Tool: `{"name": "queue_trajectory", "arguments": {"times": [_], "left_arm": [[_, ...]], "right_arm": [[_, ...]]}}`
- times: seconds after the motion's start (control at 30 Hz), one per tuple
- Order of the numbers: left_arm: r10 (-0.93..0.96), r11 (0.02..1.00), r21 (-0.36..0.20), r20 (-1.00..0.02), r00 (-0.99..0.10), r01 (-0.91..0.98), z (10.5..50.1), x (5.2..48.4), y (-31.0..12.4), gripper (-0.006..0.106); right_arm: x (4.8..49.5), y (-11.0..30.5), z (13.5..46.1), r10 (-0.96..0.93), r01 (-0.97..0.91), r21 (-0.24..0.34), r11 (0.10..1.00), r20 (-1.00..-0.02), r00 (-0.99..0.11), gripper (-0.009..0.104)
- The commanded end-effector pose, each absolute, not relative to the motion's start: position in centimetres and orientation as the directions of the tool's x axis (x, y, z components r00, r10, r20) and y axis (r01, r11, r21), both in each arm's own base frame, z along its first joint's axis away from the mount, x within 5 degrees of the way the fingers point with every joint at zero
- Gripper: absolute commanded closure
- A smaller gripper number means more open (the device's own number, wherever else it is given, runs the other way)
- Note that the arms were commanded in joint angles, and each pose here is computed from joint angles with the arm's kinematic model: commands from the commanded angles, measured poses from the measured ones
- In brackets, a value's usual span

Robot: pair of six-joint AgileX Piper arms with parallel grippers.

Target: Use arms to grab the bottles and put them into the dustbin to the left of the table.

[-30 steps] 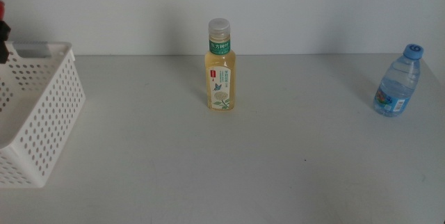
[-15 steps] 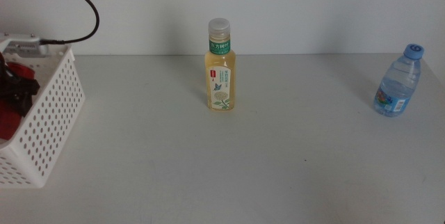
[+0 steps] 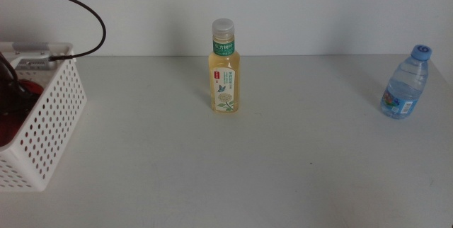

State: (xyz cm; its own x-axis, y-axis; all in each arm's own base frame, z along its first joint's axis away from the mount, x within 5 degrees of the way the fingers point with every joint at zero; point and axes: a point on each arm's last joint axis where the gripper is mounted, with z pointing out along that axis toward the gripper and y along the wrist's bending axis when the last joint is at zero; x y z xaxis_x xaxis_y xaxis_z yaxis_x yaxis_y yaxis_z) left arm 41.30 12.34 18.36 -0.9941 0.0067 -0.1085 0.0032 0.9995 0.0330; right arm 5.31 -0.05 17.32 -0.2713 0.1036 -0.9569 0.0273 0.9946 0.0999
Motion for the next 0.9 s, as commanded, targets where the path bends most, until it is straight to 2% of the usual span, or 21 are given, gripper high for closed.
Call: {"name": "queue_trajectory", "arguments": {"times": [0.0, 0.1, 0.13, 0.37, 0.43, 0.57, 0.63, 0.87], "left_arm": [[0.003, 0.998, 0.055, -0.186, -0.983, -0.007, 22.0, 41.2, 12.2, 0.033], [0.004, 0.999, 0.053, -0.160, -0.987, -0.004, 22.3, 41.0, 12.2, 0.011], [0.004, 0.999, 0.051, -0.152, -0.988, -0.004, 22.5, 41.0, 12.2, 0.007], [-0.031, 0.998, 0.041, -0.138, -0.990, -0.037, 26.9, 39.8, 11.8, 0.007], [-0.062, 0.997, 0.041, -0.184, -0.981, -0.071, 28.9, 39.0, 11.5, 0.007], [-0.084, 0.996, -0.035, -0.292, -0.953, -0.077, 32.9, 36.3, 9.9, 0.007], [-0.103, 0.995, -0.044, -0.375, -0.921, -0.093, 35.3, 34.5, 9.1, 0.007], [-0.014, 1.000, 0.003, -0.603, -0.798, -0.020, 41.0, 27.4, 4.8, 0.007]], "right_arm": [[5.3, -0.1, 18.2, 0.090, 0.020, 0.088, 0.996, -0.978, -0.189, 0.001], [5.3, -0.1, 18.2, 0.090, 0.020, 0.088, 0.996, -0.978, -0.189, 0.001], [5.3, -0.1, 18.2, 0.090, 0.020, 0.088, 0.996, -0.978, -0.189, 0.001], [5.3, -0.1, 18.2, 0.090, 0.020, 0.088, 0.996, -0.978, -0.189, 0.001], [5.3, -0.1, 18.2, 0.090, 0.020, 0.088, 0.996, -0.978, -0.189, 0.001], [5.3, -0.1, 18.2, 0.090, 0.020, 0.088, 0.996, -0.978, -0.189, 0.001], [5.3, -0.1, 18.2, 0.090, 0.020, 0.088, 0.996, -0.978, -0.189, 0.001], [5.3, -0.1, 18.2, 0.090, 0.020, 0.088, 0.996, -0.978, -0.189, 0.001]]}}
